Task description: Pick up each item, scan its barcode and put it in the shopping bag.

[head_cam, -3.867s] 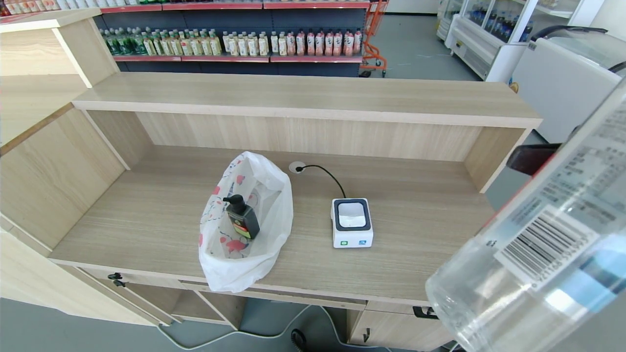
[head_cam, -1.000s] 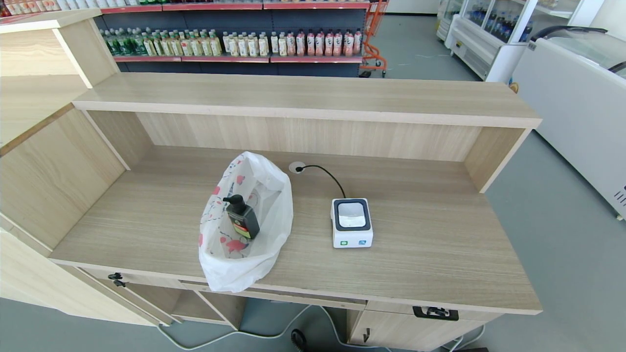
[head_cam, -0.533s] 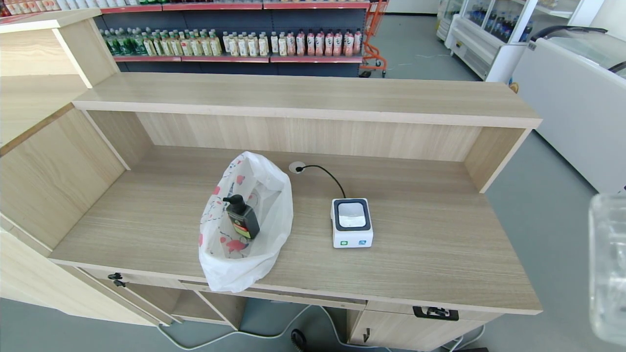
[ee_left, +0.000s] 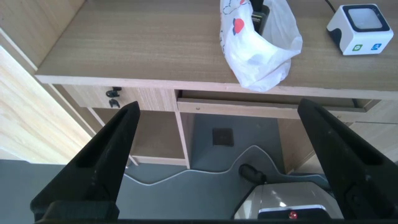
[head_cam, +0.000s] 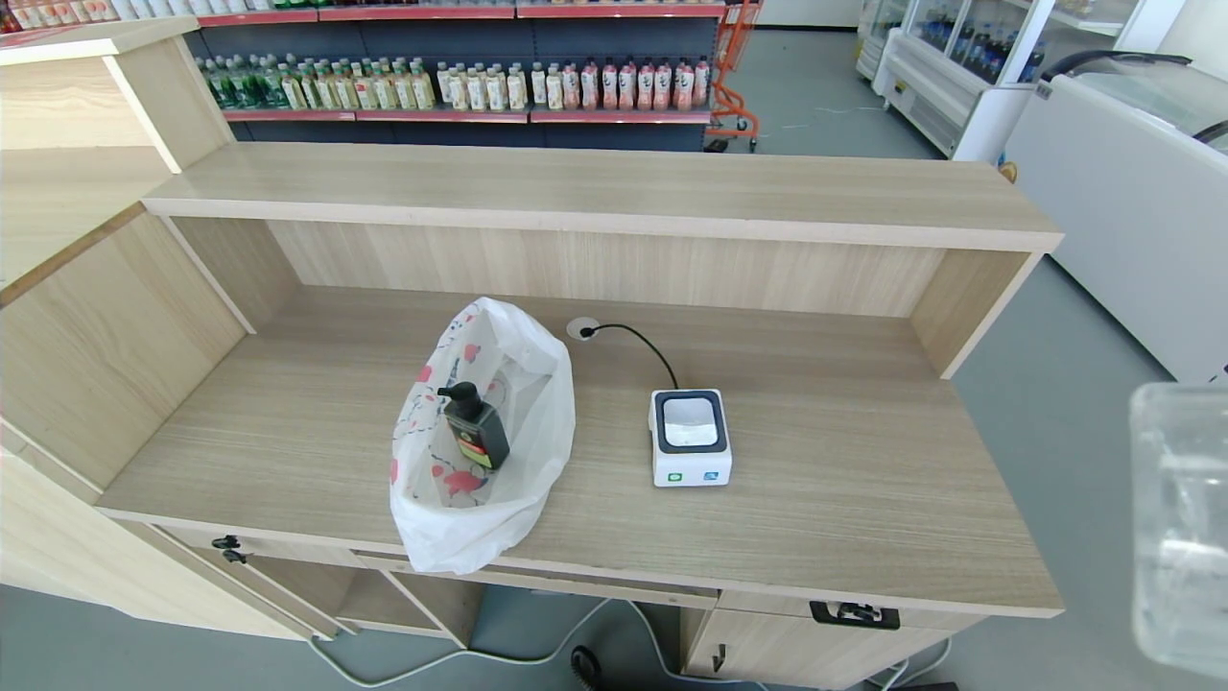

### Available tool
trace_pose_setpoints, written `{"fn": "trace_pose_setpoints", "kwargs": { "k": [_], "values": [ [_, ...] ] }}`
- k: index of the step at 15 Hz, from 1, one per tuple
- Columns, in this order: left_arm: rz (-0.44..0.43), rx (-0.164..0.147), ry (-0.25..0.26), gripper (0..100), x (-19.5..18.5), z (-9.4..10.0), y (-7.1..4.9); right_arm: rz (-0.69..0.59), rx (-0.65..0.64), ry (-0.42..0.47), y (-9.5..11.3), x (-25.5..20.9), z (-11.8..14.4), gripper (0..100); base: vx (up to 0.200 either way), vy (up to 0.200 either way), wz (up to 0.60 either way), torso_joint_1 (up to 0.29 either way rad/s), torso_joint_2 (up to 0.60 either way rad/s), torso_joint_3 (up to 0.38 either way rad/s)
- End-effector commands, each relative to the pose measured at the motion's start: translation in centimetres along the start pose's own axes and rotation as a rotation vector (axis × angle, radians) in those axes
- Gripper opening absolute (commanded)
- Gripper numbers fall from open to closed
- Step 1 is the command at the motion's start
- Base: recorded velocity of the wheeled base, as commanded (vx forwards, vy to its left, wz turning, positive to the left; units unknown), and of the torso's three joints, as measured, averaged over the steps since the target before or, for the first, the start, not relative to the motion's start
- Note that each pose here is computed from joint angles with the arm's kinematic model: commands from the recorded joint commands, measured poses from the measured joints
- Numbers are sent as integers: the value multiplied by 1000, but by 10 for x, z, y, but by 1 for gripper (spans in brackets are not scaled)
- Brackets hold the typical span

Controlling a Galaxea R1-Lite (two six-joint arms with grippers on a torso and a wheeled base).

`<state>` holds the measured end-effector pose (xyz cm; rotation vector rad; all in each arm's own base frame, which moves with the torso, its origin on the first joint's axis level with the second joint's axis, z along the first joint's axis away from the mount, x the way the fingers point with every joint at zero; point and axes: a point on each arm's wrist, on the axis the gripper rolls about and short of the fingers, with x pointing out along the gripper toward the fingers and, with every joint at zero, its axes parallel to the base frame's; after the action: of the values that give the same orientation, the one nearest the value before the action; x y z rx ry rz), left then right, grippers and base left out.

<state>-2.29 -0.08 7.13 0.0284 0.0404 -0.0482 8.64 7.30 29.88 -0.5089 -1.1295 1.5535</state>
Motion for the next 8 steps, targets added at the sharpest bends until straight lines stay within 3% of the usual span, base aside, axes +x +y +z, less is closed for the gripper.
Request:
{"fn": "trace_pose_setpoints", "kwargs": {
  "k": [1, 8],
  "values": [
    [0, 0, 0, 100, 0, 0, 0, 1, 6, 1, 0, 0, -2, 0, 0, 0, 0, 0, 0, 0],
    [0, 0, 0, 100, 0, 0, 0, -6, 13, 12, -2, 0, -5, 0, 0, 0, 0, 0, 0, 0]
  ]
}}
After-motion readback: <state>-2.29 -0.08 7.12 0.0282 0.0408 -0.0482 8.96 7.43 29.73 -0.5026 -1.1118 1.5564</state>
